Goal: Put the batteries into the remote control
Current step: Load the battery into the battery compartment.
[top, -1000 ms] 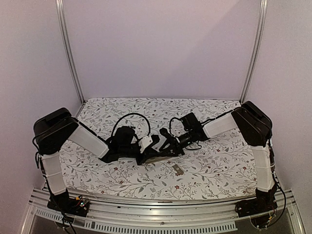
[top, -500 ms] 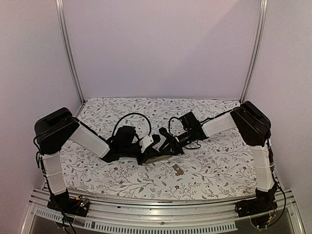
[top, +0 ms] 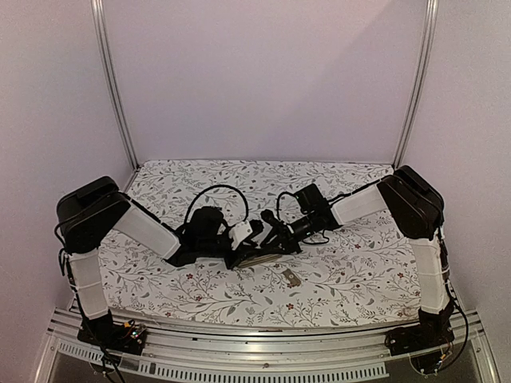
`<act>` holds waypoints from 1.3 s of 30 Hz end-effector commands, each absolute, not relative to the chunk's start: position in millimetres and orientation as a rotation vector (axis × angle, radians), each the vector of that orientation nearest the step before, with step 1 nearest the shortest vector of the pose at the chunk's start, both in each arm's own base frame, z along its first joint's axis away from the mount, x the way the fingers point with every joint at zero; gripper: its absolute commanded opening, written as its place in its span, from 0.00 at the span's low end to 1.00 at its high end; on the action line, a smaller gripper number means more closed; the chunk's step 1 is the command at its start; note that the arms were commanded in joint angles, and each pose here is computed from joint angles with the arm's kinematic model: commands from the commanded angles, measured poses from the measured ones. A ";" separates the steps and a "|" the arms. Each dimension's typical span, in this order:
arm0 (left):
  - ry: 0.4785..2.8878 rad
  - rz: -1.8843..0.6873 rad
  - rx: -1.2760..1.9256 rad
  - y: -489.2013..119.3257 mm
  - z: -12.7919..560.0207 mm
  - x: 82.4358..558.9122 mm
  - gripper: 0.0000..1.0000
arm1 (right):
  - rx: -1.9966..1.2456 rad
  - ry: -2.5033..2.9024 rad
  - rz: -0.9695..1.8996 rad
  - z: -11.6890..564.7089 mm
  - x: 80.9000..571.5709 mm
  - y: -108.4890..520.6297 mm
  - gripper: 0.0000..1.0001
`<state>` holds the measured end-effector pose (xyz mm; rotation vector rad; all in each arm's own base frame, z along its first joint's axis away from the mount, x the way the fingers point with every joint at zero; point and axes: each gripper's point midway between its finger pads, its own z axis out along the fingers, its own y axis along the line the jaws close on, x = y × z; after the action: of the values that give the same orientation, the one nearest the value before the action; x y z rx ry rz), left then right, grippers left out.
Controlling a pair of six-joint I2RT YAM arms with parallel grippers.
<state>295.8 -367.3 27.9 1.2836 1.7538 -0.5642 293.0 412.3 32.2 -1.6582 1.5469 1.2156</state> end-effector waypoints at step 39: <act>1.918 -0.446 1.367 -323.5 8.3 256.4 0.56 | -1.536 1.628 1.148 82.2 303.5 430.9 0.30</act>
<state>264.7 -332.1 15.4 1.3618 1.8935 -0.4612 289.4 415.5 53.0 -1.6354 1.5941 1.2301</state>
